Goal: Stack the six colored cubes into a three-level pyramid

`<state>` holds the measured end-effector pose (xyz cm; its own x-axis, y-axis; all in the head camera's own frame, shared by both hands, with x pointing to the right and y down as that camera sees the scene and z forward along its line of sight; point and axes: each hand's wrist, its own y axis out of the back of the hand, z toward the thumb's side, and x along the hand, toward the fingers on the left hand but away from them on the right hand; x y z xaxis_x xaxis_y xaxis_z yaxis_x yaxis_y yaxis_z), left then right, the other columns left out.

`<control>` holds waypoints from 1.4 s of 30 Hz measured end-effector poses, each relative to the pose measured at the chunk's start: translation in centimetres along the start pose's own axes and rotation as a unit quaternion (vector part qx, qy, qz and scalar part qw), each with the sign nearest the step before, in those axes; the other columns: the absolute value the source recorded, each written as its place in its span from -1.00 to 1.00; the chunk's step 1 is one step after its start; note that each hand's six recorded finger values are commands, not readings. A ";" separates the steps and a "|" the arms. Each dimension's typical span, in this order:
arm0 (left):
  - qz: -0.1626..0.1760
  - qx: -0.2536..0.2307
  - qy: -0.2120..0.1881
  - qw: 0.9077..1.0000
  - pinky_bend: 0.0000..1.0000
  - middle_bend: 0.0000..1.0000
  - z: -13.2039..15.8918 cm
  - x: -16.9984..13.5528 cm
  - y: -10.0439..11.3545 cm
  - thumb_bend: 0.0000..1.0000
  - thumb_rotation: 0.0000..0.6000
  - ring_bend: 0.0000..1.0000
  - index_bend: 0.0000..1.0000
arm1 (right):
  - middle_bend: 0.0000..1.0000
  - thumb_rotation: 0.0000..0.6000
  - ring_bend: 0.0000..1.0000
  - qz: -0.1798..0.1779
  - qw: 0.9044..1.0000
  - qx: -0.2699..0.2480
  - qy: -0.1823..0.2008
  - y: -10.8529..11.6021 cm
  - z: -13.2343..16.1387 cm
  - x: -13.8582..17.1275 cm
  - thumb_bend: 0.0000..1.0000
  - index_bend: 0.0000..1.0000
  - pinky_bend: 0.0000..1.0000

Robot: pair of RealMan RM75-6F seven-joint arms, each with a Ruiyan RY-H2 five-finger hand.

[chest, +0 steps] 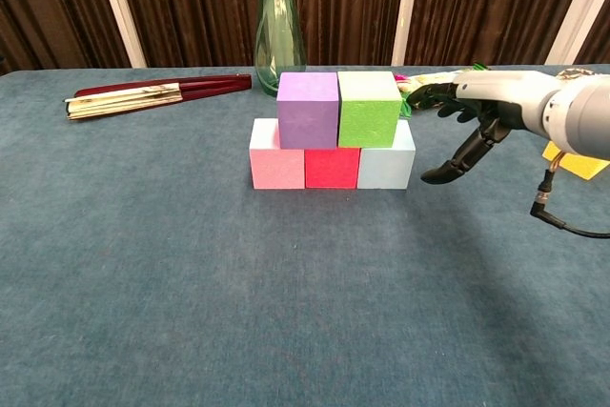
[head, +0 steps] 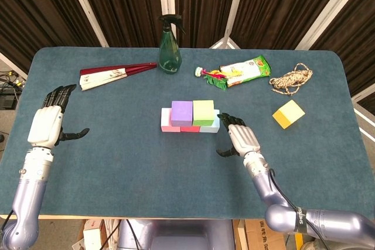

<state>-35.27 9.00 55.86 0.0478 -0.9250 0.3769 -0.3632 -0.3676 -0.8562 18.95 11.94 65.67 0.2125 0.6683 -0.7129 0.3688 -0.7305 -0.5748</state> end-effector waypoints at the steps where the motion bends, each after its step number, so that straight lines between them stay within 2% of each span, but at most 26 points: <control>1: 0.000 0.000 0.000 1.000 -0.99 -0.89 0.0 0.0 0.0 -0.63 1.00 -0.99 -1.00 | -1.00 1.00 -1.00 0.001 1.000 0.001 0.000 0.0 0.0 0.0 -0.46 -1.00 -1.00; 42: -0.001 -0.003 0.008 1.000 -0.99 -0.89 -0.4 0.3 -0.1 -0.63 1.00 -0.99 -1.00 | -1.00 1.00 -1.00 0.006 1.000 0.009 0.007 -0.8 1.3 0.0 -0.46 -1.00 -1.00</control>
<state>-35.61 8.82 56.21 0.0340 -0.9225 0.3845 -0.3681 -0.3692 -0.8533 17.43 12.40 65.59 0.2291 0.6606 -0.7149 0.3490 -0.7414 -0.5732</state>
